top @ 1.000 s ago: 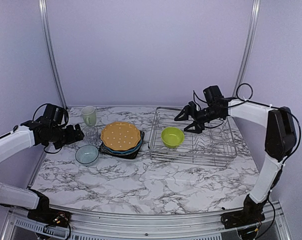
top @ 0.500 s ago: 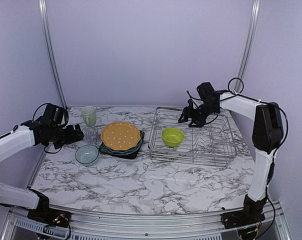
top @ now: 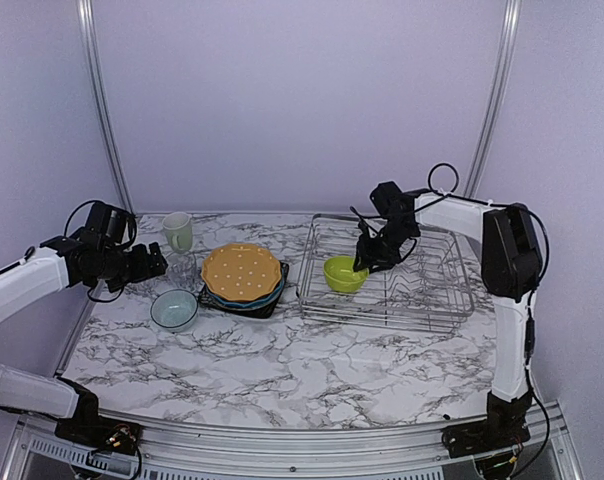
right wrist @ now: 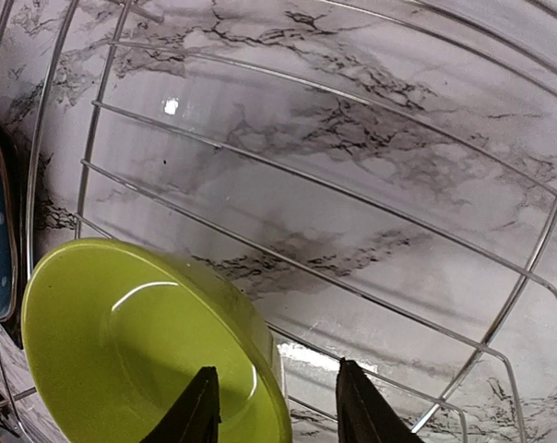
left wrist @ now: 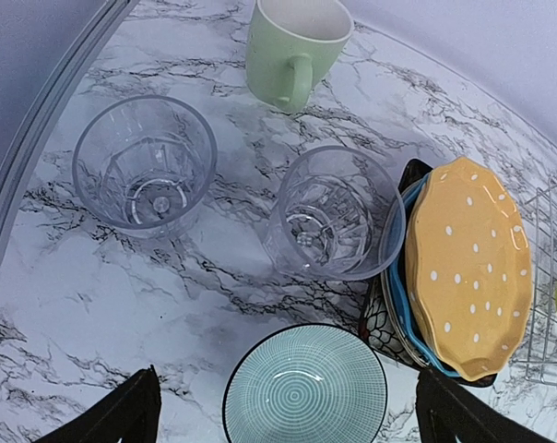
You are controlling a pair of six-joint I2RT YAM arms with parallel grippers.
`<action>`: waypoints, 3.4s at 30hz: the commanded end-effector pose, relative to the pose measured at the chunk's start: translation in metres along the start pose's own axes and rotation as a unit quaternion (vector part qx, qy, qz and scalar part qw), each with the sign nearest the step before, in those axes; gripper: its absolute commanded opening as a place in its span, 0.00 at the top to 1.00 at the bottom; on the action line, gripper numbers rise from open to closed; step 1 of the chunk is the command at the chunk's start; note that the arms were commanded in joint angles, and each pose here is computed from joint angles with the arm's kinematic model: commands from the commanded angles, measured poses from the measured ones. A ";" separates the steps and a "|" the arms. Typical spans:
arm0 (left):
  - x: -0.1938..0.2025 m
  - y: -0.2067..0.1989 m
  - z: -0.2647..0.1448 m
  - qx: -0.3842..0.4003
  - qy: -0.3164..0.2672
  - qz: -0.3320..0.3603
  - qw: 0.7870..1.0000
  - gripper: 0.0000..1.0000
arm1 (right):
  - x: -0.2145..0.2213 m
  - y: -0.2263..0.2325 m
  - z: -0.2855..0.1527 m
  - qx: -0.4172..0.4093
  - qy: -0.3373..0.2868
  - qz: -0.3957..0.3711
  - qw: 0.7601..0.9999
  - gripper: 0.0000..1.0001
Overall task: Unload the mixed dishes from the dish rack
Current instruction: Grab the bowl from the dish rack, then pass from the right arm to the left, then place the bowl in the bowl.
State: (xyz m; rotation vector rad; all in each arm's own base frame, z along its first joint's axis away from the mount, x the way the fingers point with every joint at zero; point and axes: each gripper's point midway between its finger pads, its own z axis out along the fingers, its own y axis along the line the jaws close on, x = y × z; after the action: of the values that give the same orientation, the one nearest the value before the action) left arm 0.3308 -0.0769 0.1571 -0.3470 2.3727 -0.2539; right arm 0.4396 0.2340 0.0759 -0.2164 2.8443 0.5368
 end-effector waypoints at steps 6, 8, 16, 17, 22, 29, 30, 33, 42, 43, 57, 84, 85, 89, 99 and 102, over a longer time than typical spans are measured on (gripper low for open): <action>-0.022 -0.009 -0.011 0.006 -0.029 0.018 0.999 0.01 | -0.005 0.009 -0.006 0.012 0.000 -0.022 1.000 0.97; -0.025 -0.011 -0.012 0.008 -0.032 0.019 0.999 0.01 | -0.009 0.012 -0.013 0.009 -0.008 -0.020 1.000 1.00; -0.039 -0.022 -0.025 0.023 -0.054 0.019 0.998 0.01 | -0.036 0.023 -0.061 0.020 -0.073 -0.022 0.997 1.00; -0.042 -0.025 -0.028 0.027 -0.058 0.019 0.998 0.01 | -0.040 0.026 -0.069 0.023 -0.082 -0.024 0.996 1.00; -0.052 -0.049 -0.042 0.046 -0.067 0.035 0.996 0.01 | -0.056 0.048 -0.107 0.037 -0.130 -0.039 0.990 1.00; -0.059 -0.106 -0.062 0.089 -0.072 0.061 0.992 0.01 | -0.062 0.105 -0.137 0.014 -0.174 -0.057 0.983 1.00; -0.058 -0.116 -0.065 0.097 -0.071 0.065 0.991 0.01 | -0.061 0.113 -0.139 0.015 -0.180 -0.062 0.982 1.00; -0.051 -0.144 -0.071 0.122 -0.066 0.070 0.988 0.01 | -0.056 0.137 -0.143 0.009 -0.190 -0.075 0.979 1.00; -0.019 -0.201 -0.073 0.174 -0.042 0.088 0.980 0.01 | -0.032 0.191 -0.139 0.015 -0.210 -0.106 0.972 1.00; -0.015 -0.204 -0.071 0.175 -0.040 0.088 0.980 0.01 | -0.028 0.196 -0.137 0.015 -0.210 -0.110 0.971 1.00; 0.015 -0.215 -0.038 0.143 -0.003 0.069 0.987 0.22 | 0.007 0.255 -0.128 0.022 -0.225 -0.148 0.963 1.00; 0.015 -0.195 -0.038 0.100 0.018 0.011 0.995 1.00 | 0.022 0.265 -0.146 -0.022 -0.241 -0.158 0.957 0.51; 0.014 -0.191 -0.038 0.096 0.018 0.007 0.995 1.00 | 0.022 0.265 -0.151 -0.024 -0.246 -0.159 0.956 0.45; 0.004 -0.170 -0.043 0.083 0.014 -0.005 0.996 1.00 | 0.022 0.262 -0.168 -0.031 -0.263 -0.163 0.950 0.26; -0.011 -0.104 -0.060 0.052 0.006 -0.023 0.998 1.00 | 0.021 0.238 -0.209 -0.042 -0.304 -0.177 0.935 0.02; -0.008 -0.088 -0.066 0.048 0.012 -0.015 0.999 1.00 | 0.018 0.223 -0.221 -0.040 -0.320 -0.173 0.931 0.02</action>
State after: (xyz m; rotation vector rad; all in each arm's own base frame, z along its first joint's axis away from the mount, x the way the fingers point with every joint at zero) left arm 0.3235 -0.1676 0.2344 -0.3857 2.3410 -0.3966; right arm 0.3276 0.3722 0.3249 -0.4744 2.1722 0.5116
